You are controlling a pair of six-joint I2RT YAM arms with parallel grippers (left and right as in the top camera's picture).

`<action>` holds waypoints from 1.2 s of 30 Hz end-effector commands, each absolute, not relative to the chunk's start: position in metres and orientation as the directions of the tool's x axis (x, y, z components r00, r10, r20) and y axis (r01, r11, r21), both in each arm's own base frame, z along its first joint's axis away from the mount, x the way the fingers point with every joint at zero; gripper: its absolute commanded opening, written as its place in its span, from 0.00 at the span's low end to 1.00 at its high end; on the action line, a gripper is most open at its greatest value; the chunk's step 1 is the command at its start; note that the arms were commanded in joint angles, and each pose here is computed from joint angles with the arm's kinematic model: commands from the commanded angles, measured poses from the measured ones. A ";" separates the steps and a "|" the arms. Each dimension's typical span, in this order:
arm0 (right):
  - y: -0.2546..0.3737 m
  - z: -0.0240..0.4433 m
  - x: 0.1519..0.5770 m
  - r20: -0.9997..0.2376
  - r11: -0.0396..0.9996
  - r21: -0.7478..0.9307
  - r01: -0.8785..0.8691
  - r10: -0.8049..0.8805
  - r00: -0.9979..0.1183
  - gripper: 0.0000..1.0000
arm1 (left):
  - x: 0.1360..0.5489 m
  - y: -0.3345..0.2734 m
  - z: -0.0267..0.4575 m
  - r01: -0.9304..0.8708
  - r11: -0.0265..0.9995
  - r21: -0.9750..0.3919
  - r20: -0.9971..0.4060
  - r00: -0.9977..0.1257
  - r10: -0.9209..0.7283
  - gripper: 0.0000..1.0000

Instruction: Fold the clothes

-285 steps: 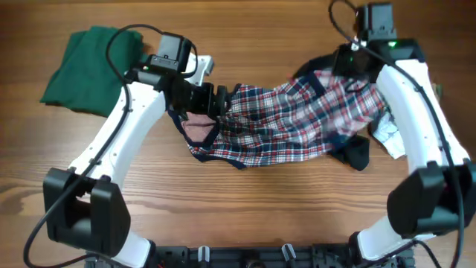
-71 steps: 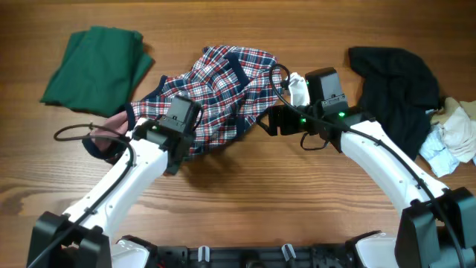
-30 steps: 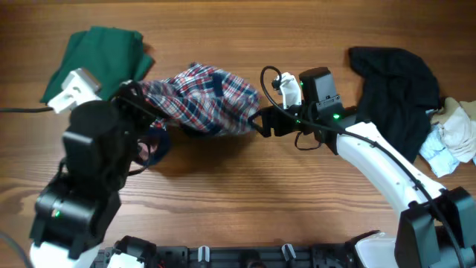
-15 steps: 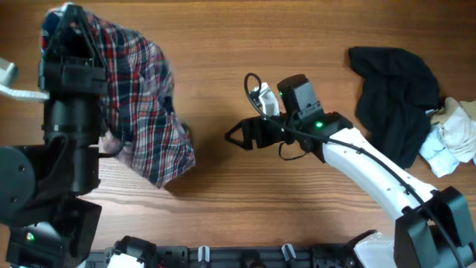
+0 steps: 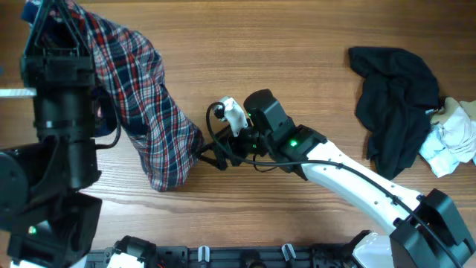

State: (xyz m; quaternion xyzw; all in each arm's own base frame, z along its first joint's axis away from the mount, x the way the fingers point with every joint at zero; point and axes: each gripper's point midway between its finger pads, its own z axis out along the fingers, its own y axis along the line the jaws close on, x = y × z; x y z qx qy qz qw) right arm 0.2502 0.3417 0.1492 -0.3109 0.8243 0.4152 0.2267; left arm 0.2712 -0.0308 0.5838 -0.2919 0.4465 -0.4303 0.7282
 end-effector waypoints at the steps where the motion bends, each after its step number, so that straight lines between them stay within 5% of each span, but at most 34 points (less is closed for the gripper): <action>1: 0.345 0.144 0.265 -0.688 0.475 0.473 -0.742 -0.326 -0.648 0.86 | 0.237 -0.027 0.628 0.471 0.446 -0.761 -0.370 0.249 -0.895 0.04; 12: 0.374 0.139 0.252 -0.693 0.302 0.566 -0.767 -0.330 -0.641 0.70 | 0.211 -0.018 0.639 0.475 0.447 -0.758 -0.368 0.255 -0.894 0.04; 17: 0.378 0.140 0.245 -0.687 0.284 0.579 -0.765 -0.336 -0.644 0.44 | 0.214 -0.014 0.634 0.438 0.476 -0.763 -0.389 0.278 -0.878 0.04; 20: 0.379 0.143 0.246 -0.689 0.280 0.584 -0.762 -0.326 -0.647 0.04 | 0.217 -0.015 0.629 0.421 0.481 -0.769 -0.399 0.270 -0.876 0.04; 24: 0.383 0.150 0.246 -0.712 0.248 0.578 -0.777 -0.313 -0.629 0.04 | 0.218 -0.015 0.627 0.412 0.484 -0.772 -0.405 0.266 -0.874 0.04; 25: 0.384 0.153 0.244 -0.716 0.230 0.580 -0.781 -0.313 -0.624 0.05 | 0.219 -0.015 0.626 0.409 0.485 -0.773 -0.408 0.265 -0.874 0.04; 28: 0.384 0.153 0.244 -0.728 0.223 0.567 -0.793 -0.315 -0.609 0.69 | 0.221 -0.016 0.622 0.393 0.489 -0.779 -0.419 0.256 -0.871 0.04; 29: 0.384 0.154 0.243 -0.736 0.212 0.559 -0.802 -0.320 -0.597 0.76 | 0.222 -0.017 0.619 0.384 0.492 -0.781 -0.425 0.251 -0.870 0.04; 36: 0.396 0.175 0.207 -0.789 -0.019 0.546 -0.837 -0.346 -0.507 0.91 | 0.223 -0.016 0.617 0.375 0.494 -0.784 -0.427 0.252 -0.869 0.04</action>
